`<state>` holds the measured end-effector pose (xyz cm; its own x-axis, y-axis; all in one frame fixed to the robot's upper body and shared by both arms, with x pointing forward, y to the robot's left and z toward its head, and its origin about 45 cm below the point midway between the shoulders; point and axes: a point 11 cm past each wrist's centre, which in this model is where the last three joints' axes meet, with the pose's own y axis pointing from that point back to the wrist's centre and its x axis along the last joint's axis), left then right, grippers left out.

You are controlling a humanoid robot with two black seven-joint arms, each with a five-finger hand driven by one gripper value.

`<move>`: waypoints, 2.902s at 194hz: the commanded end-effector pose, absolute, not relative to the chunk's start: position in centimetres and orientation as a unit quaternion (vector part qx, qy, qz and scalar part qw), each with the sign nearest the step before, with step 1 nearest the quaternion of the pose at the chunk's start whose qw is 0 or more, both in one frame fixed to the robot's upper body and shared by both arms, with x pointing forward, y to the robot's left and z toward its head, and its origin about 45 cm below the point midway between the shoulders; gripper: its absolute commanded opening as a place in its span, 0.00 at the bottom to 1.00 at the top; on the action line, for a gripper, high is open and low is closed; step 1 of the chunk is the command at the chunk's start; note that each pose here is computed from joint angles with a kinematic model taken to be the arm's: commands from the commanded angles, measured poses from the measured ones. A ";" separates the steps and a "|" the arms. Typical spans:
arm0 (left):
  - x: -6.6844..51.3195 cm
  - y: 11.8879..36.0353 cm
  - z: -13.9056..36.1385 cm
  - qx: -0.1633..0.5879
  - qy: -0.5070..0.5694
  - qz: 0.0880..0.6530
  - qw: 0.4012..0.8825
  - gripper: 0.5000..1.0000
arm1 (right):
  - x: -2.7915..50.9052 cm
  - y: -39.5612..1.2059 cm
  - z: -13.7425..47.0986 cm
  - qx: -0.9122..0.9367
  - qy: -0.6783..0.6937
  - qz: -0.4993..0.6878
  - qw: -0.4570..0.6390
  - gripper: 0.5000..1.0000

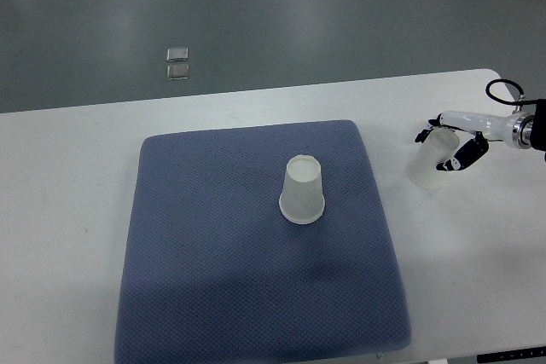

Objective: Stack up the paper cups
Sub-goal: 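Lift the held cup and carry it toward the cup on the pad, then lower the held cup onto the upside-down cup on the pad, then open the right hand fingers to release the stacked cup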

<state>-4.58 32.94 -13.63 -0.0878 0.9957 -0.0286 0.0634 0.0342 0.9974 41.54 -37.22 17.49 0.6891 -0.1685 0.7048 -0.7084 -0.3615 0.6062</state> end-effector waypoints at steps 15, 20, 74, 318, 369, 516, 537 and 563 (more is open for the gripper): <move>-4.6 32.9 -13.6 0.486 0.545 0.497 0.469 1.00 | 41.6 -37.3 17.6 0.776 -0.279 0.279 0.492 0.32; -4.6 32.9 -13.6 0.485 0.545 0.497 0.469 1.00 | 41.6 -37.3 17.6 0.776 -0.279 0.279 0.492 0.32; -4.6 33.0 -13.6 0.486 0.545 0.497 0.469 1.00 | 41.7 -37.7 18.0 0.774 -0.283 0.281 0.492 0.22; -4.6 32.9 -13.6 0.486 0.545 0.497 0.469 1.00 | 40.8 -16.9 31.8 0.891 -0.112 0.351 0.264 0.26; -4.6 33.0 -13.6 0.486 0.545 0.497 0.469 1.00 | 40.7 -17.1 31.2 0.886 -0.102 0.355 0.280 0.28; -4.6 32.9 -13.6 0.485 0.545 0.497 0.469 1.00 | 40.5 -17.5 29.8 0.886 -0.101 0.346 0.291 0.73; -4.6 33.0 -13.6 0.487 0.545 0.497 0.469 1.00 | 40.5 -17.4 29.7 0.887 -0.100 0.344 0.291 0.79; -4.6 32.9 -13.6 0.486 0.545 0.497 0.469 1.00 | 40.6 -17.5 30.0 0.888 -0.104 0.343 0.287 0.80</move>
